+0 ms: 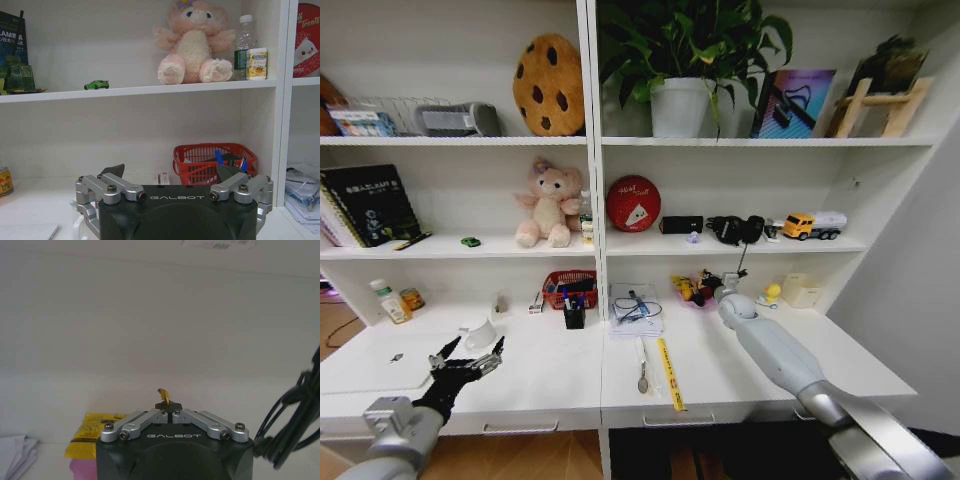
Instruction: Organize the objects on the table.
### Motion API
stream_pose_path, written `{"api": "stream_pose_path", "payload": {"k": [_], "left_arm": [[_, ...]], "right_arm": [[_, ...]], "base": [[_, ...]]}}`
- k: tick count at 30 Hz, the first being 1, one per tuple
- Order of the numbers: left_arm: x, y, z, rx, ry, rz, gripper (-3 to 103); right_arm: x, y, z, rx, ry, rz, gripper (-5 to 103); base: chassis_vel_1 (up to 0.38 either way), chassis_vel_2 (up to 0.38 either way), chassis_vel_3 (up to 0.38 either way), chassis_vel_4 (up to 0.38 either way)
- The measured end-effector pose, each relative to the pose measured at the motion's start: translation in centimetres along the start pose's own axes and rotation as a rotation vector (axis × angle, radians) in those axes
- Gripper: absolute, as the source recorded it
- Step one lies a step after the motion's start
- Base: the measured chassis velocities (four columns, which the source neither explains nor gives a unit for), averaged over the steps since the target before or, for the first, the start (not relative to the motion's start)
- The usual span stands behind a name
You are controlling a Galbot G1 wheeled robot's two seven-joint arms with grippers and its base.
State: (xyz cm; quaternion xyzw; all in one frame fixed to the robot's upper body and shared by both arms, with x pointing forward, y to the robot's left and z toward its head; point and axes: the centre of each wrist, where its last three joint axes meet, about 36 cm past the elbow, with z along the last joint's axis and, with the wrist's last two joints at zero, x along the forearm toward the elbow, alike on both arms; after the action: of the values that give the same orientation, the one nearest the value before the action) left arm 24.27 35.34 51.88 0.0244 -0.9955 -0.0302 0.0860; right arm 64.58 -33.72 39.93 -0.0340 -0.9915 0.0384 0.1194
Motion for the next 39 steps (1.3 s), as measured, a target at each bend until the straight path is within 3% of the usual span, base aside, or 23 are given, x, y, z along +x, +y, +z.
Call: {"api": "stream_pose_path", "payload": {"k": [6,7,9,10,17,19,20,22,24,26,28,30,36,39], "left_arm": [[0.0,0.0,0.0,0.0,0.0,0.0,100],[0.0,0.0,0.0,0.0,0.0,0.0,100],[0.0,0.0,0.0,0.0,0.0,0.0,100],[0.0,0.0,0.0,0.0,0.0,0.0,100],[0.0,0.0,0.0,0.0,0.0,0.0,100],[0.0,0.0,0.0,0.0,0.0,0.0,100],[0.0,0.0,0.0,0.0,0.0,0.0,100],[0.0,0.0,0.0,0.0,0.0,-0.001,100],[0.0,0.0,0.0,0.0,0.0,0.0,100],[0.0,0.0,0.0,0.0,0.0,0.0,100],[0.0,0.0,0.0,0.0,0.0,0.0,100],[0.0,0.0,0.0,0.0,0.0,0.0,100],[0.0,0.0,0.0,0.0,0.0,0.0,100],[0.0,0.0,0.0,0.0,0.0,0.0,100]], "right_arm": [[-0.7,0.5,2.4,0.001,-0.008,0.0,1],[-0.6,0.5,2.8,-0.001,-0.008,0.003,12],[-0.5,0.4,3.0,-0.001,-0.006,0.005,12],[-0.2,0.0,3.4,0.001,-0.002,0.011,23],[3.0,-1.3,2.8,-0.063,0.032,-0.016,44],[6.6,-1.1,1.6,-0.091,-0.013,-0.067,55],[6.6,-1.1,1.6,-0.091,-0.013,-0.067,55],[11.9,-0.7,1.7,-0.116,-0.003,-0.093,66],[13.3,-0.5,1.9,-0.121,0.001,-0.098,66],[19.6,0.1,1.5,-0.139,-0.02,-0.124,83],[21.6,0.1,1.3,-0.142,-0.025,-0.131,83],[26.0,-0.2,1.4,-0.103,-0.064,-0.111,97],[30.4,-1.5,0.8,-0.001,-0.156,-0.096,100],[36.2,-3.7,0.5,0.056,-0.216,-0.021,100]], "base": [[0.0,0.0,0.0,0.0],[0.0,0.0,0.0,0.0],[0.0,0.0,0.0,0.0],[0.0,0.0,0.0,0.0],[0.0,0.0,0.0,0.0],[0.0,0.0,0.0,0.0],[0.0,0.0,0.0,0.0],[0.0,0.0,0.0,0.0],[0.0,0.0,0.0,0.0],[0.0,0.0,0.0,0.0],[0.0,0.0,0.0,0.0],[0.0,0.0,0.0,0.0],[0.0,0.0,0.0,0.0],[0.0,0.0,0.0,0.0]]}}
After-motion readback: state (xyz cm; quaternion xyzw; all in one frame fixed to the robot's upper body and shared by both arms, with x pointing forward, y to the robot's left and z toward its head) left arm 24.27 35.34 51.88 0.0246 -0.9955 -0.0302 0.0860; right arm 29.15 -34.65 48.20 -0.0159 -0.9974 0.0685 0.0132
